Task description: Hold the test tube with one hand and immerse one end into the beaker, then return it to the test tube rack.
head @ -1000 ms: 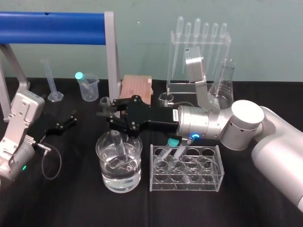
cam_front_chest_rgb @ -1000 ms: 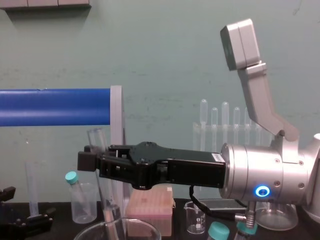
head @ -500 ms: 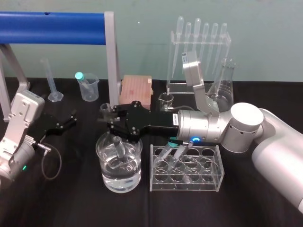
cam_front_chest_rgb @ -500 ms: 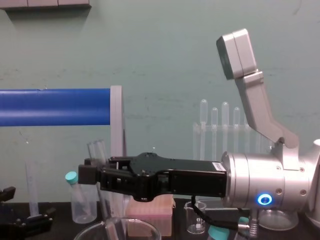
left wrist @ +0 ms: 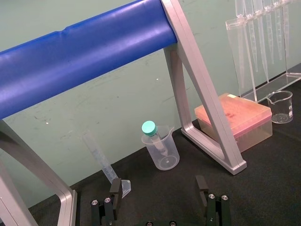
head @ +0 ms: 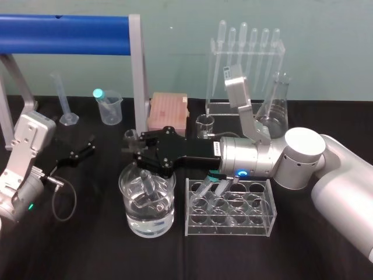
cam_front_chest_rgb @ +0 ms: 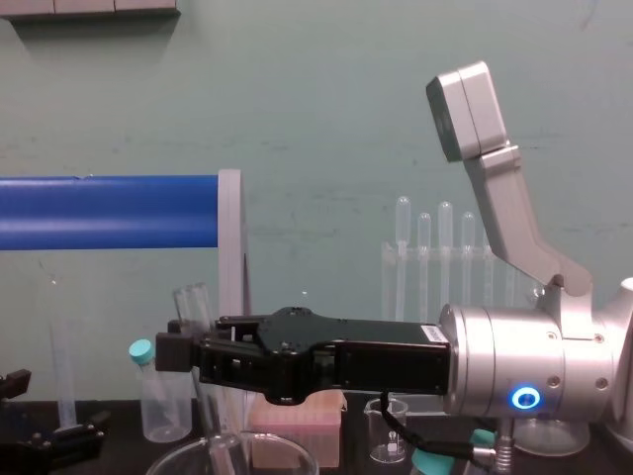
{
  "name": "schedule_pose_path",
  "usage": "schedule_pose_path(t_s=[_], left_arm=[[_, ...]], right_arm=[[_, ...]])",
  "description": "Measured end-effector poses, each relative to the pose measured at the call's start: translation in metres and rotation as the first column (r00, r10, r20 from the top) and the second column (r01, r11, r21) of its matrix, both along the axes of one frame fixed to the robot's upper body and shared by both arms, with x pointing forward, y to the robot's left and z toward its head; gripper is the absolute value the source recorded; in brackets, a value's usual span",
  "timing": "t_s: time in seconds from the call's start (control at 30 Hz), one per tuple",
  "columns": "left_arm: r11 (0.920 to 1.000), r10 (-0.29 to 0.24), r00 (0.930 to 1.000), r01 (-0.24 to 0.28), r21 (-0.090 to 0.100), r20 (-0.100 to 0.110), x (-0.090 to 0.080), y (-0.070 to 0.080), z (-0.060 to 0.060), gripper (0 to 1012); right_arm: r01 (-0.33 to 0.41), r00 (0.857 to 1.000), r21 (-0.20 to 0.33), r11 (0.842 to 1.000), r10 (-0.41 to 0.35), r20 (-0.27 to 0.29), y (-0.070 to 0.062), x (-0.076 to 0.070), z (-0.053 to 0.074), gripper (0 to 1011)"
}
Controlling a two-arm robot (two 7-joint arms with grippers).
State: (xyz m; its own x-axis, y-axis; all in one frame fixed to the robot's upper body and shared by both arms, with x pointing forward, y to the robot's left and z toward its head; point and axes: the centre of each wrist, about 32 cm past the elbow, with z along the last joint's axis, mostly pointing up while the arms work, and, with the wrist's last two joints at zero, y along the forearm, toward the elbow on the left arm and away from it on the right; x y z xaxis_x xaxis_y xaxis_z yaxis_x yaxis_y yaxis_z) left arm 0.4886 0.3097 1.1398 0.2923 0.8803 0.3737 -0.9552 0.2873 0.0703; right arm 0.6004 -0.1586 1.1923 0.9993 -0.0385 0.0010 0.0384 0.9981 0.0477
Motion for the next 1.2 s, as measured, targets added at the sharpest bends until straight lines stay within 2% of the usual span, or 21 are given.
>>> schedule_pose_path(t_s=[1.2], left_arm=[[1.0, 0.0, 1.0, 0.0, 0.0, 0.0, 0.0, 0.0, 0.0, 1000]], right_arm=[[0.001, 1.0, 0.003, 1.0, -0.001, 0.002, -0.0002, 0.0001, 0.0004, 226]])
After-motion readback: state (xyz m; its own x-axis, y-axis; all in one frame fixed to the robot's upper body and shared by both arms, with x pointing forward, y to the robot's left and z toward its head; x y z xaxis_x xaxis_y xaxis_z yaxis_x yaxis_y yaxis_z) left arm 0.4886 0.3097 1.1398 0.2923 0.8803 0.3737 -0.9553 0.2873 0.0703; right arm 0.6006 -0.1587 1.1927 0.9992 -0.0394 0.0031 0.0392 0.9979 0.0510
